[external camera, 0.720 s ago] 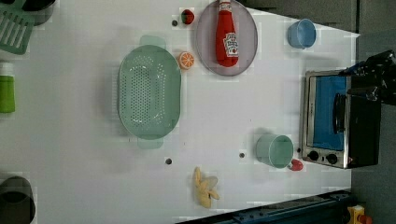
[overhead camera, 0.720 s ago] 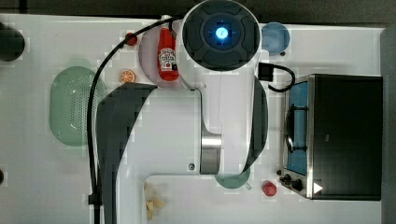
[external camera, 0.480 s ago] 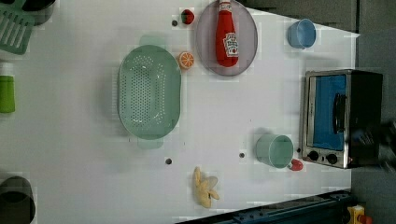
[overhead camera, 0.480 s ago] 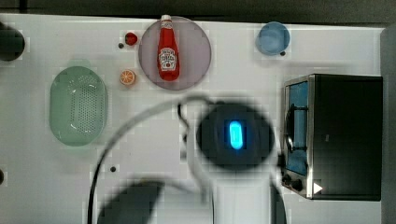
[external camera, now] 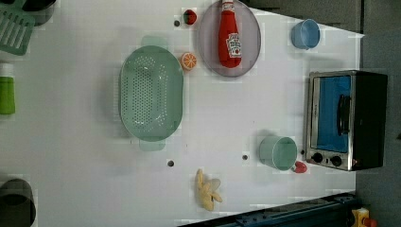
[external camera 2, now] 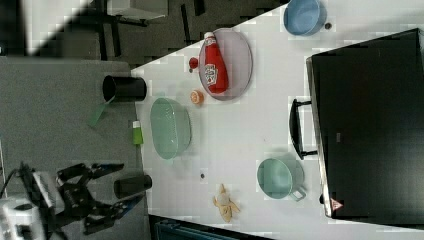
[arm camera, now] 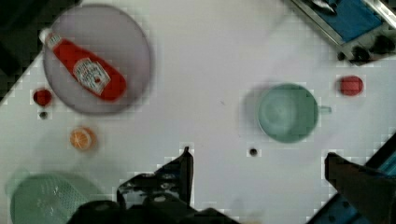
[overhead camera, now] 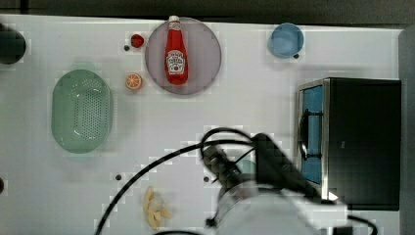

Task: Drag mug forwards.

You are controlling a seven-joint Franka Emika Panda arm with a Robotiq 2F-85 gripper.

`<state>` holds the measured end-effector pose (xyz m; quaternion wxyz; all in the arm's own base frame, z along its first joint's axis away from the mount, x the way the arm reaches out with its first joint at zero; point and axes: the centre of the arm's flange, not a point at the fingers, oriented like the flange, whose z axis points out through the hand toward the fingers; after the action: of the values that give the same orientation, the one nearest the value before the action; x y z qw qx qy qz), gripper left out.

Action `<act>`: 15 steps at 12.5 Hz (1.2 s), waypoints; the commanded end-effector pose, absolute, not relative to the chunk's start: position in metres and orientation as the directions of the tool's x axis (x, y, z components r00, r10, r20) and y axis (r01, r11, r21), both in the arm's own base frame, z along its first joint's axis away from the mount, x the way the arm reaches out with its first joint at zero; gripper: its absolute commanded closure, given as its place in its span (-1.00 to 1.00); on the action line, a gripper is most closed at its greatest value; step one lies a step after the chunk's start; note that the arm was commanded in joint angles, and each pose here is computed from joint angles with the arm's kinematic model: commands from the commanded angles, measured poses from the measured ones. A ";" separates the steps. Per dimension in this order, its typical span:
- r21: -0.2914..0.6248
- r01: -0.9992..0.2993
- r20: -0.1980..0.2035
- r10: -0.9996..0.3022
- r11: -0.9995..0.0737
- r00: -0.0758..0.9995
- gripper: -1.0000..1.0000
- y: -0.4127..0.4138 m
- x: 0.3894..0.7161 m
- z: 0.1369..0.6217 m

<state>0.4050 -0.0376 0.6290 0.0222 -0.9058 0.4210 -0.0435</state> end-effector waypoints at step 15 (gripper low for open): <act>0.104 -0.995 -0.007 -1.000 0.010 -0.011 -1.00 -0.109 0.445 0.238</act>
<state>0.4465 -0.1090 0.2514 -0.0329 -0.7254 0.6863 0.0404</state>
